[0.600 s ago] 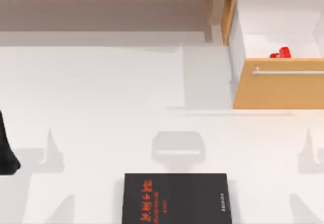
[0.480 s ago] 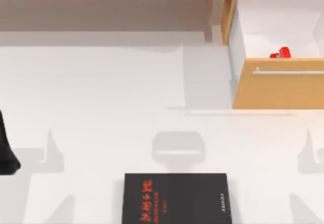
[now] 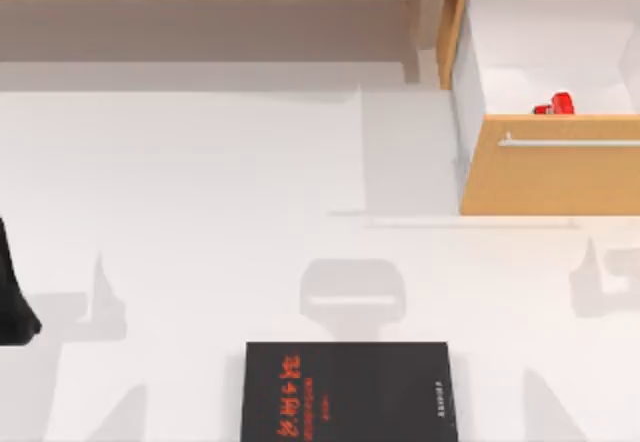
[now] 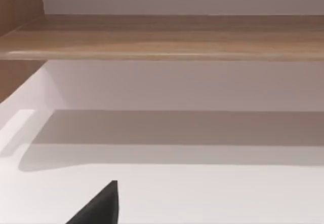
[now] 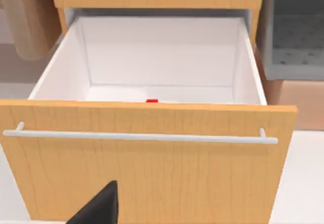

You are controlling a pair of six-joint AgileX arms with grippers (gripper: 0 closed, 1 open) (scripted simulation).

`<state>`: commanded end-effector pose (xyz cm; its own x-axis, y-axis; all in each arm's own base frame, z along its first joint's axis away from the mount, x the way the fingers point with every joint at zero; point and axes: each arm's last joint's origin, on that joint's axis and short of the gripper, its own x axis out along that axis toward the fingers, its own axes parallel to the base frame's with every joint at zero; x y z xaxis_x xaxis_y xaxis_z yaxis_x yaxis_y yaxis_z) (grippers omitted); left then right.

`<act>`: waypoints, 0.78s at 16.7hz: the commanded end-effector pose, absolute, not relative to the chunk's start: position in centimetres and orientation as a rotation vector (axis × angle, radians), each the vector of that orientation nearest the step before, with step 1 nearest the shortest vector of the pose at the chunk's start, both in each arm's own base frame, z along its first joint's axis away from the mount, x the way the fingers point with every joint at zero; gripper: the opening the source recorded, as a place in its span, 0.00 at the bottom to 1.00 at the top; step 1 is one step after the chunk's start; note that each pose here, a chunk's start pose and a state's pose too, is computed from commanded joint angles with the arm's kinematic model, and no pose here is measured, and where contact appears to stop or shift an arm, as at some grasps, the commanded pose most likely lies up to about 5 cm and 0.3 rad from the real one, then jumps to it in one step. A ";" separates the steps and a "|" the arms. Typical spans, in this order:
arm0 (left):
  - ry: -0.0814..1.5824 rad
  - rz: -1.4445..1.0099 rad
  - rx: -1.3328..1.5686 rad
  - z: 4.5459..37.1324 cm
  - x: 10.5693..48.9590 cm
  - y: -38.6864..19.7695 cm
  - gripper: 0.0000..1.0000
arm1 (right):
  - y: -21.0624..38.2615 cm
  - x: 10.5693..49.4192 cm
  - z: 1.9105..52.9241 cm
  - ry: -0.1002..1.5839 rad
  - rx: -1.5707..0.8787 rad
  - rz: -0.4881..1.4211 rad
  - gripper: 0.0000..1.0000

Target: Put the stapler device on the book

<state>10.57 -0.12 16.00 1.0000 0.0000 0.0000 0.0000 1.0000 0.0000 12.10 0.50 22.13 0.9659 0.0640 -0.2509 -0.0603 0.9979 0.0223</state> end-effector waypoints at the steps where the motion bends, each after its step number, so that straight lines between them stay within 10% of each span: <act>1: 0.000 0.000 0.000 16.0 10.6 -0.1 1.00 | 0.7 12.9 23.4 0.314 0.015 0.075 1.00; 13: 0.000 0.000 0.000 16.0 10.6 -0.1 1.00 | 4.7 34.8 29.2 1.064 -0.022 0.156 1.00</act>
